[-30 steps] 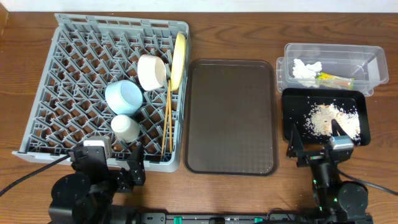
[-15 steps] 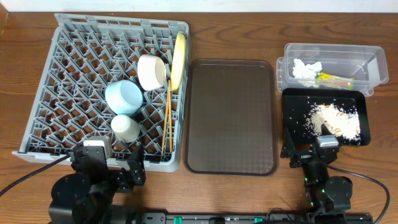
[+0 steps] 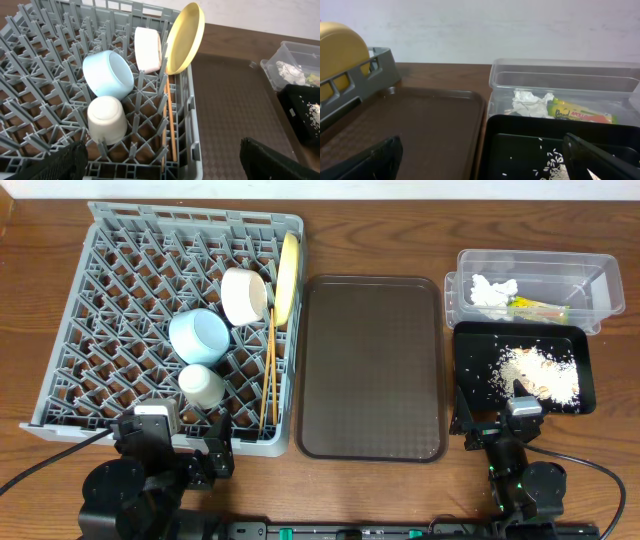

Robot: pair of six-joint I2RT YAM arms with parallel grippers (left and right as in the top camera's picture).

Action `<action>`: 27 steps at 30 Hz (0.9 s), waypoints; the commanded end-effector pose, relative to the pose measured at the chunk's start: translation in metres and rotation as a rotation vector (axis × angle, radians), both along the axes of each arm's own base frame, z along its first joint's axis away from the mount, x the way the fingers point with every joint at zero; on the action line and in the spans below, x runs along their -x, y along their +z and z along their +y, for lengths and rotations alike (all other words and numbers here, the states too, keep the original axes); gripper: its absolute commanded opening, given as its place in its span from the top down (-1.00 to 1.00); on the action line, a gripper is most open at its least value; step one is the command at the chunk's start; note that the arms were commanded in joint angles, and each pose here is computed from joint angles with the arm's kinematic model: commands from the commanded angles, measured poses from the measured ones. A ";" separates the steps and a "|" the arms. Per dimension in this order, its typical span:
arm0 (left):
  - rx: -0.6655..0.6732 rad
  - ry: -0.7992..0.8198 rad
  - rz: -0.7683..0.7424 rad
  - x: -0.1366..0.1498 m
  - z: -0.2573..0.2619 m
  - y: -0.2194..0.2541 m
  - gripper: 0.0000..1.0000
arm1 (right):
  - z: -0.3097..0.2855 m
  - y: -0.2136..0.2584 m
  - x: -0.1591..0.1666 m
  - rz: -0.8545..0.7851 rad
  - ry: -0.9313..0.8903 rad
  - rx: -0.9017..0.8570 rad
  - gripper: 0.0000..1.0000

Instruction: Sort waste into correct bins and load items into the dishwasher

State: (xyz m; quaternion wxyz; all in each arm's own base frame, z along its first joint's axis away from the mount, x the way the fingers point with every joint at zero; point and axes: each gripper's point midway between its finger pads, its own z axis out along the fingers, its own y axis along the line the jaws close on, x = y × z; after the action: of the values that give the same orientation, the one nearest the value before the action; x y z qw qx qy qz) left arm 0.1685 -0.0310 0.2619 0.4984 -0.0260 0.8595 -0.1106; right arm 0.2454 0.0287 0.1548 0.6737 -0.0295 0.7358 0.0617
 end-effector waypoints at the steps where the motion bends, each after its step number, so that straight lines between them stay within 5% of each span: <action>1: -0.015 0.005 -0.004 0.000 0.002 0.000 -0.94 | 0.000 -0.002 0.000 0.007 0.005 0.011 -0.99; 27: -0.054 0.078 -0.006 0.000 0.017 -0.029 -0.94 | 0.000 -0.002 0.000 0.007 0.005 0.011 -0.99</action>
State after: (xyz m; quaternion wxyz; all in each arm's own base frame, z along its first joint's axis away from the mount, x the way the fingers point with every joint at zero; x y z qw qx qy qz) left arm 0.1676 -0.0223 0.2531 0.5013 -0.0389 0.8596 -0.0906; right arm 0.2454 0.0288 0.1548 0.6737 -0.0298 0.7358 0.0620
